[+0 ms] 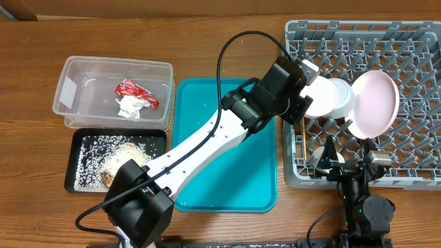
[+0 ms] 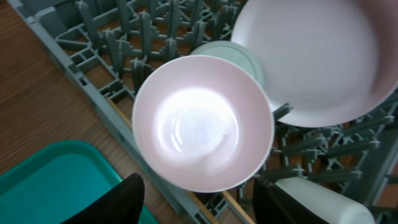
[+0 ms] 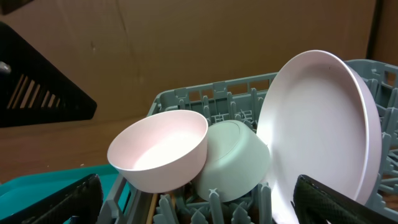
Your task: Sort waste into correct bins and load items into the dishwasher
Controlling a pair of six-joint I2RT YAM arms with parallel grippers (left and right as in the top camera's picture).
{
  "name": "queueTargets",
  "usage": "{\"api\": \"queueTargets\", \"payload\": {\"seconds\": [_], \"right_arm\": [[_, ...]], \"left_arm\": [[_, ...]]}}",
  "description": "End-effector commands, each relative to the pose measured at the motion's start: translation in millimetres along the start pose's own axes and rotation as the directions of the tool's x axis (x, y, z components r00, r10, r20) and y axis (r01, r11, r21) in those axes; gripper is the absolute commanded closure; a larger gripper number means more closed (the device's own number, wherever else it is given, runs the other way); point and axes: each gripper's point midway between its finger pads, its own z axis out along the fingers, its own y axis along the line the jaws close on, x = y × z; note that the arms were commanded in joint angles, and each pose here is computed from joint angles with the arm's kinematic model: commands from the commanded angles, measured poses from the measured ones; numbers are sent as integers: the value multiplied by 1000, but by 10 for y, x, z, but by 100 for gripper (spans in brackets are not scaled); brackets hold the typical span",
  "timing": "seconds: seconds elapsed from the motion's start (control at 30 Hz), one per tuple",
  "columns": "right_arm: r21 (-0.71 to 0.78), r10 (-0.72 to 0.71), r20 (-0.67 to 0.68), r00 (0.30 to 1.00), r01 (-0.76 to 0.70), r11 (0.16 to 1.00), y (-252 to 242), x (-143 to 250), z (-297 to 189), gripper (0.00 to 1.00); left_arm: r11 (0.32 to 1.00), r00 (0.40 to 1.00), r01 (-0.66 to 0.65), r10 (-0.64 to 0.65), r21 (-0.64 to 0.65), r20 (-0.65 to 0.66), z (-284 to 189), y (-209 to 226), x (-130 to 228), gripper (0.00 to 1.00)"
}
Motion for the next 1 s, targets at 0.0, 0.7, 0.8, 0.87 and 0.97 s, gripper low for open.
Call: {"api": "queueTargets", "payload": {"seconds": [0.0, 0.7, 0.8, 0.87, 0.97], "right_arm": [[3, -1, 1, 1000, 1, 1000, -13, 23, 2, 0], [2, 0, 1, 1000, 0, 1000, -13, 22, 2, 0], [2, -1, 1, 1000, 1, 1000, -13, 22, 2, 0], [2, -1, 1, 1000, 1, 1000, -13, 22, 2, 0], [3, -1, 1, 1000, 1, 1000, -13, 23, 2, 0]], "left_arm": [[996, 1000, -16, 14, -84, -15, 60, 182, 52, 43], [583, 818, 527, -544, -618, 185, -3674, 1837, 644, 0], [479, 771, 568, -594, -669, 230, -4101, 1807, 969, 0], [408, 743, 583, -618, -703, 258, -4347, 1746, 1181, 0], [356, 717, 604, -633, -713, 291, -4531, 1643, 1357, 0]]}}
